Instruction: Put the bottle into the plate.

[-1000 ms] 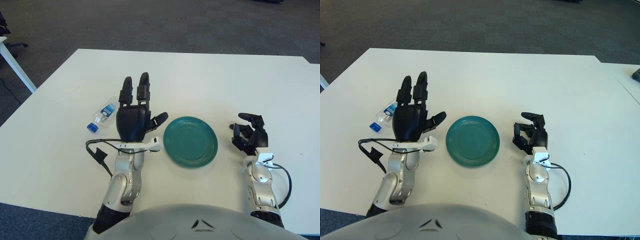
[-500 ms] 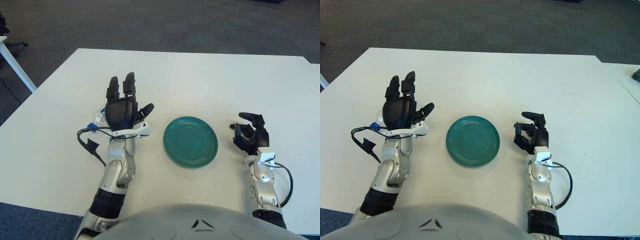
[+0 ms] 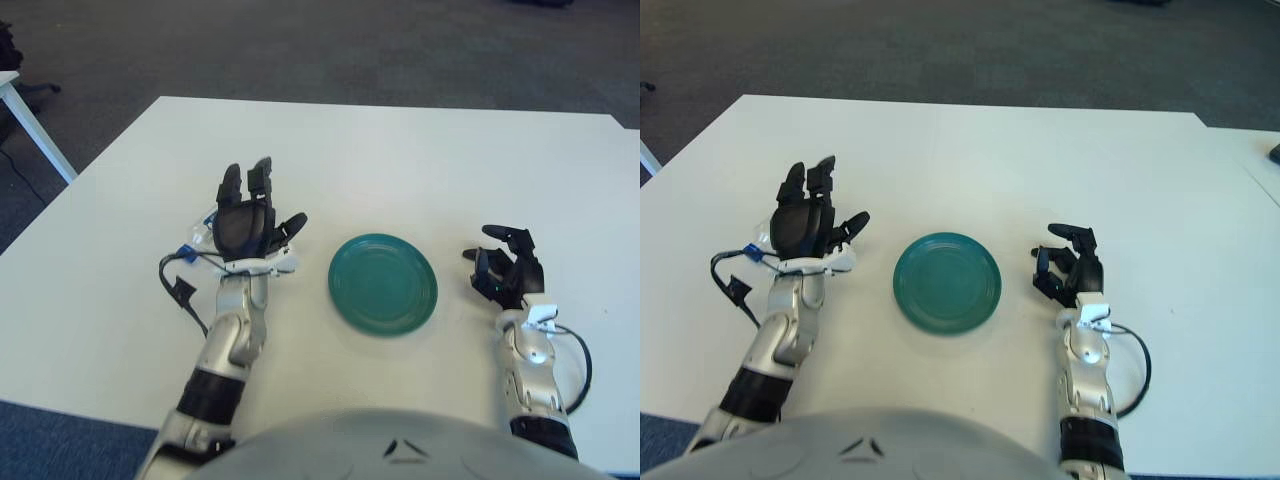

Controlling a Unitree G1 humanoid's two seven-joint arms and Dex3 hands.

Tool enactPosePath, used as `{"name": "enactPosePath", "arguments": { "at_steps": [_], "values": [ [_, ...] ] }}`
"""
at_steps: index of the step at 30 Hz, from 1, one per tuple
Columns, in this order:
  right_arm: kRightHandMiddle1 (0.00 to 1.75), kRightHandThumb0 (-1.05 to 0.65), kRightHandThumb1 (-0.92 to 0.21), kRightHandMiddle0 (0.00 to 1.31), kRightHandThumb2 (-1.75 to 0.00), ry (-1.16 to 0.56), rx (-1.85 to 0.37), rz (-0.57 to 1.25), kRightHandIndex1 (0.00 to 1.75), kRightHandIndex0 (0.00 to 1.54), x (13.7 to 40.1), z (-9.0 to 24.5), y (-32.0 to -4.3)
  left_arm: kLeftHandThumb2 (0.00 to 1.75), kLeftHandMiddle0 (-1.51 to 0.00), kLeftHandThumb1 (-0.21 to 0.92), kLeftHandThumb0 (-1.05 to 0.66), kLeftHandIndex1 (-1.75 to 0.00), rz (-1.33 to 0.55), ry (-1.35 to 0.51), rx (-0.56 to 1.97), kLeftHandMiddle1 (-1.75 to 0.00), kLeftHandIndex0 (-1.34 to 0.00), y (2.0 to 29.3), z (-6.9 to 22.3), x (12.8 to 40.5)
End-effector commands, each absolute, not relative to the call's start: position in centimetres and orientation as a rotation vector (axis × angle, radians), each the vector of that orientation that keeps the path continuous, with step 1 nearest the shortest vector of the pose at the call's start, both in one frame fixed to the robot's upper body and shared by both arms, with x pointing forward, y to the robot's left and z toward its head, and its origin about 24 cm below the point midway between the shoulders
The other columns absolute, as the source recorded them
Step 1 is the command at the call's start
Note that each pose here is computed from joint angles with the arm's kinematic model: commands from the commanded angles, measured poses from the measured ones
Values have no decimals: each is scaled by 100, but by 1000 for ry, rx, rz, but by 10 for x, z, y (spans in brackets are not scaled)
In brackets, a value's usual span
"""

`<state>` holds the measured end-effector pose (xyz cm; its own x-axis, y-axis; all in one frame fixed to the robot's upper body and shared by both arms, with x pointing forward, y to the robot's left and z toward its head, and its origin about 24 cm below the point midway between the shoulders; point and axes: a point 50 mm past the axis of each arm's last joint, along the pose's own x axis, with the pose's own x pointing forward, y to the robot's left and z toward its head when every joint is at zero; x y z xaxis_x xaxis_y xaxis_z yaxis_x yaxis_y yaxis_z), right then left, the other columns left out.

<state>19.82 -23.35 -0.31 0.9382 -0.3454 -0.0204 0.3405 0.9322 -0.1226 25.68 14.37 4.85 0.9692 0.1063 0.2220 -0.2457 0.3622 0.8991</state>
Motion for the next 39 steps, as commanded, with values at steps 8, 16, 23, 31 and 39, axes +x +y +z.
{"name": "enactPosePath", "arguments": {
  "at_steps": [8, 16, 23, 31, 39],
  "values": [
    [129, -41, -60, 16, -106, 156, -124, -400, 101, 44, 182, -23, -260, 62, -27, 92, -105, -86, 234, -102, 1245, -2, 0, 159, 35, 274],
    [130, -42, -65, 21, -101, 155, -121, -390, 95, 42, 181, -23, -268, 65, -27, 92, -105, -85, 219, -20, 1296, -1, 0, 163, 21, 279],
    [127, -42, -67, 26, -100, 156, -105, -393, 95, 45, 180, -22, -274, 67, -28, 92, -105, -82, 212, 26, 1315, -2, 0, 165, 13, 282],
    [167, -36, -89, 23, -55, 165, -107, -407, 93, 45, 179, -22, -279, 65, -29, 92, -105, -77, 239, 28, 1328, -2, 0, 168, 7, 284],
    [174, -35, -92, 19, -52, 168, -115, -417, 93, 45, 177, -22, -284, 68, -29, 92, -105, -76, 282, 67, 1335, -1, 0, 167, 6, 285]
  ]
}}
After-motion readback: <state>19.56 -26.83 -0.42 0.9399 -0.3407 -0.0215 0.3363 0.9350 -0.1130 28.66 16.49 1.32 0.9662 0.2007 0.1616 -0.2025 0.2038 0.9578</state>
